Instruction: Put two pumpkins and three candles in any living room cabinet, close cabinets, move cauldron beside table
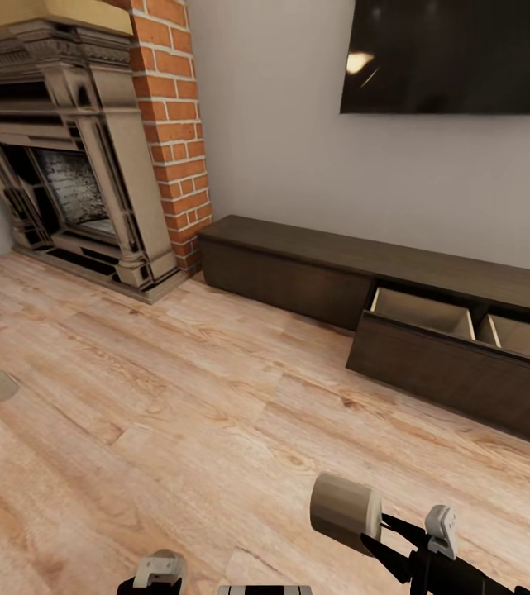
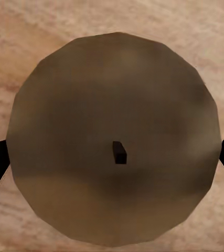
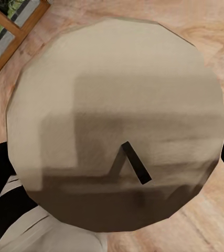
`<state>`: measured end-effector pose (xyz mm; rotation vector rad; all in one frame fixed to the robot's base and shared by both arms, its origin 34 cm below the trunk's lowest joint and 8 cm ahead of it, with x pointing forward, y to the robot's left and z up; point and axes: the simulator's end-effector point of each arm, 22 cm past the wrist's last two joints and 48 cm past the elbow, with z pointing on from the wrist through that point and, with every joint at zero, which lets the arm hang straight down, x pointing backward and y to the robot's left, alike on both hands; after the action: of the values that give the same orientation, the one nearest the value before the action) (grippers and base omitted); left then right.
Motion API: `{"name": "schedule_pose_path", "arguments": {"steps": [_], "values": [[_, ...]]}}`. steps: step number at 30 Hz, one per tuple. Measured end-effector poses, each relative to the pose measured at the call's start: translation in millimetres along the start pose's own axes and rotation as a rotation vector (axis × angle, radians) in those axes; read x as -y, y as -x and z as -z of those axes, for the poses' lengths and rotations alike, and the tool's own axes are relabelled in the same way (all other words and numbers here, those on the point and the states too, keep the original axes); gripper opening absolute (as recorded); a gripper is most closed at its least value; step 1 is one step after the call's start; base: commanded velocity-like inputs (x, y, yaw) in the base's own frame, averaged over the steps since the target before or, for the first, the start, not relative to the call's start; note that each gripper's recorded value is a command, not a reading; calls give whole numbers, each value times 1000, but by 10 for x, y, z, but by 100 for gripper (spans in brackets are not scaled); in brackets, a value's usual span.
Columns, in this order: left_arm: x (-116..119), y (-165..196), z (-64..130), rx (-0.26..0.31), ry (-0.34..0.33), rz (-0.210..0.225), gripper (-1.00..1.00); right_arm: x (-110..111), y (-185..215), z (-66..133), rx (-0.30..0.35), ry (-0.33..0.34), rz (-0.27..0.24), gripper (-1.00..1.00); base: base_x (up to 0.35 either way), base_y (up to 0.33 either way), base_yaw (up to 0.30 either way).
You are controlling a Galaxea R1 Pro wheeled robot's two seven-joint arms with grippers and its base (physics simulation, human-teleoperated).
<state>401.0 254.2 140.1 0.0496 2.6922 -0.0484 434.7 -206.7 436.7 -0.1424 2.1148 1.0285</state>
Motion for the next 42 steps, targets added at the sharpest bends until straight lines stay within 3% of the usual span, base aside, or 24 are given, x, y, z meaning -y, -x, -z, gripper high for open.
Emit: {"name": "schedule_pose_path", "arguments": {"steps": [10, 15, 24, 28, 33, 34, 36, 37, 39, 42], "values": [[-3, 202, 65, 41, 1, 0, -100, -60, 123, 50, 29, 2, 25, -100, 0, 0, 0], [-5, 288, 101, 56, 2, -1, -100, 31, 185, 72, 45, -54, 38, -100, 0, 0, 0], [-6, 446, 170, 87, 3, -3, -100, 40, 294, 130, 72, -83, 57, -100, 0, 0, 0], [-6, 522, 203, 104, 3, -4, -100, 333, 308, 195, 81, -222, 52, -100, 0, 0, 0], [-8, 611, 247, 125, 3, -7, -100, 905, 176, 395, 70, -480, 18, -100, 0, 0, 0], [-9, 631, 256, 130, 3, -7, -100, 950, 176, 424, 75, -505, 9, -100, 0, 0, 0], [-13, 671, 274, 139, 4, -7, -100, 1220, 64, 579, 62, -643, -10, -100, 0, 0, 0], [-14, 691, 283, 144, 4, -8, -100, 1272, 35, 612, 64, -672, -26, -100, 0, 0, 0], [-16, 736, 302, 155, 5, -8, -100, 1470, -122, 747, 44, -792, -54, -100, 0, 0, 0], [-25, 802, 333, 171, 7, -8, -100, 1528, -292, 768, 39, -859, -108, -100, 0, 0, -57]]}}
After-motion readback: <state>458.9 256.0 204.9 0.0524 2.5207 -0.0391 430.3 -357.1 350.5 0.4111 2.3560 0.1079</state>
